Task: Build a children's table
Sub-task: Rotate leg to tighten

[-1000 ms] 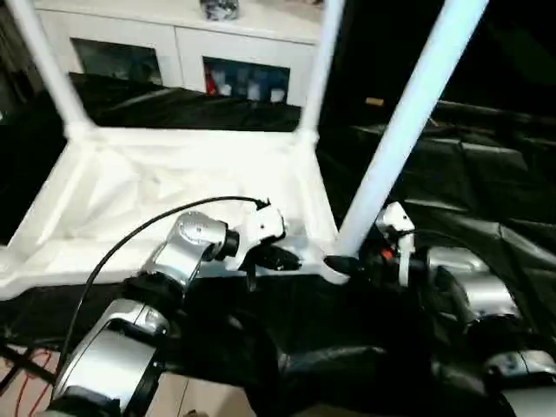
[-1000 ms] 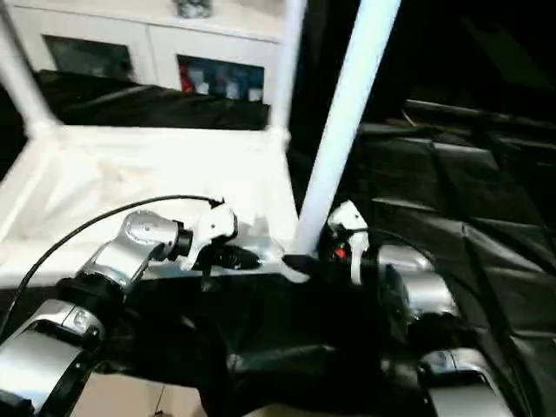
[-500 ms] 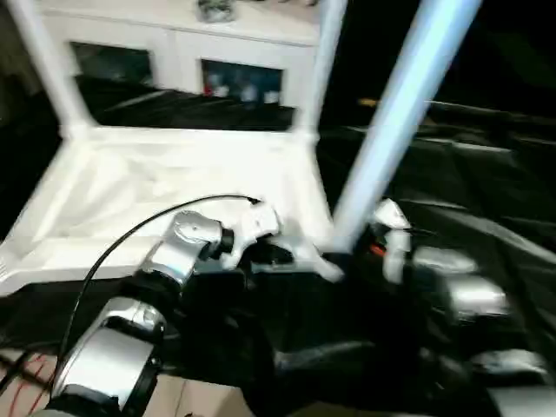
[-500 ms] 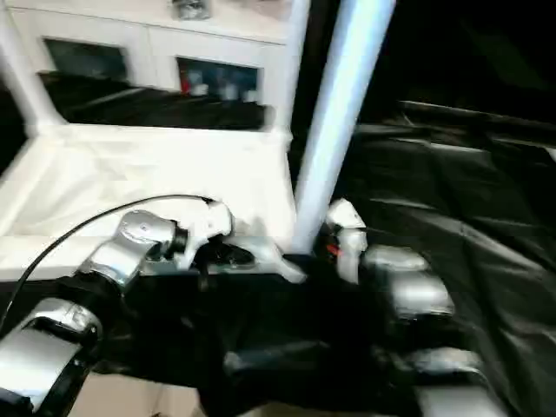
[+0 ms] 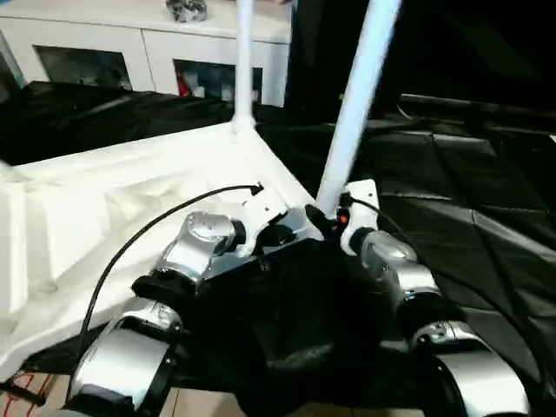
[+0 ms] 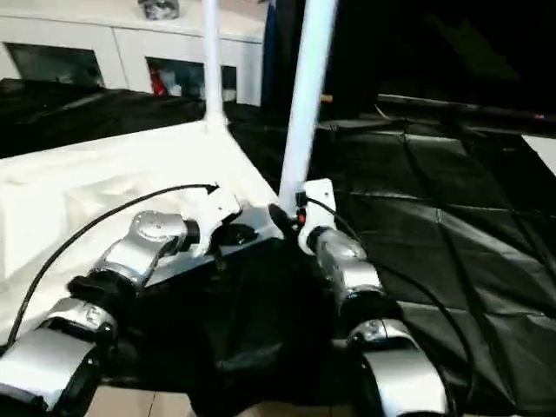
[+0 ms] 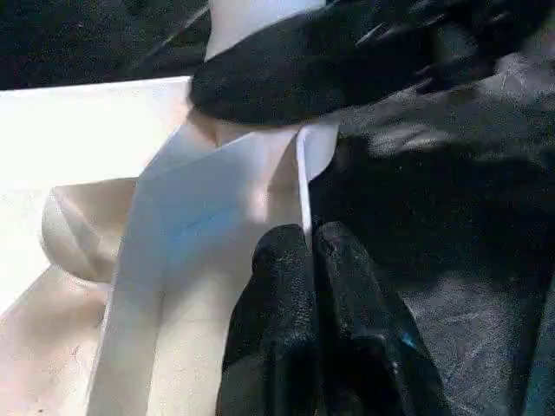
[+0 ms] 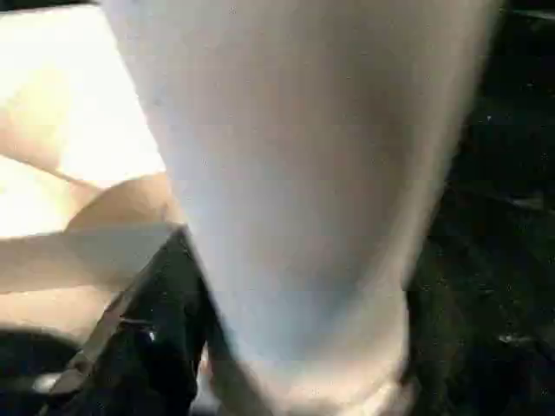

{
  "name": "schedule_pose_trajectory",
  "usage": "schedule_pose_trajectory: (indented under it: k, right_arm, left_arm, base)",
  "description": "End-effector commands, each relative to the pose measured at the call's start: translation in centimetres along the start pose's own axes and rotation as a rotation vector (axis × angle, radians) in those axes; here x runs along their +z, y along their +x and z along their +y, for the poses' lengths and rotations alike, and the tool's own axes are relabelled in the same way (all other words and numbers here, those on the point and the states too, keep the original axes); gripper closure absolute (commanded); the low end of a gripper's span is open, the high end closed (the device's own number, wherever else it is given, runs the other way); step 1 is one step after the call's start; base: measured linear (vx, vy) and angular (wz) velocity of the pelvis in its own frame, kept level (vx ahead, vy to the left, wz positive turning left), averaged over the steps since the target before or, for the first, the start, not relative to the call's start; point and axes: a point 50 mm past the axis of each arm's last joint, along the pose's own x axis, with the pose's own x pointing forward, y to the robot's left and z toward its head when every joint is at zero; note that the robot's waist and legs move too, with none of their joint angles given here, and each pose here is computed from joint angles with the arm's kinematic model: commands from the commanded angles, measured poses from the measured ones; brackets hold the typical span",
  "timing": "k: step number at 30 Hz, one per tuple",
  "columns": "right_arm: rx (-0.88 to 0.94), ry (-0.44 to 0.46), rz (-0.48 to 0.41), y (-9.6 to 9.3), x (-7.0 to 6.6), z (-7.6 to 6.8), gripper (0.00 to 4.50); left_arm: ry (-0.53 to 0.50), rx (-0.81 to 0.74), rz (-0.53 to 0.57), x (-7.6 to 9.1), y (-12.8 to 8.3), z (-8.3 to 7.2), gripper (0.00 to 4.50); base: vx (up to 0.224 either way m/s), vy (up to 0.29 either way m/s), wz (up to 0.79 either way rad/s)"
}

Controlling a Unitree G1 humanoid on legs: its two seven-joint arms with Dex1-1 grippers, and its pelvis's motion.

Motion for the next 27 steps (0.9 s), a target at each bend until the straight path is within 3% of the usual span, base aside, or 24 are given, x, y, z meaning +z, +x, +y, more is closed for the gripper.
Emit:
schedule_pose_trajectory:
  k: [1,4,6,10,15,27]
  right_arm:
    - [0.088,0.0,0.108,0.4,-2.0,1.9,1.09]
    - [0.118,-0.033,0.093,0.3,-1.7,1.8,0.79]
    - [0.296,-0.1,0.04,-0.3,-1.0,1.9,0.79]
    - [0.503,-0.103,0.018,-1.6,-0.7,1.9,0.79]
    - [0.841,-0.143,0.127,-4.9,-1.5,1.6,0.79]
    - [0.946,-0.108,0.177,-6.2,-1.7,1.7,1.49]
  left_arm:
    - [0.056,-0.175,-0.063,1.8,2.4,-3.0,4.5]
    - [0.057,-0.167,-0.056,1.6,2.2,-2.7,4.5]
    - [0.069,-0.174,-0.045,1.2,1.6,-2.3,4.5]
    - [0.083,-0.192,-0.029,0.8,0.9,-1.9,4.5]
    - [0.104,-0.201,-0.001,0.3,-0.2,-0.9,4.5]
    - [0.114,-0.206,0.01,0.3,-0.7,-0.1,4.5]
  base:
    - [0.0,0.0,0.0]
    - [0.0,0.0,0.0]
    - [0.0,0.0,0.0]
    - [0.0,0.0,0.0]
    - [0.0,0.0,0.0]
    - [0.0,0.0,0.0]
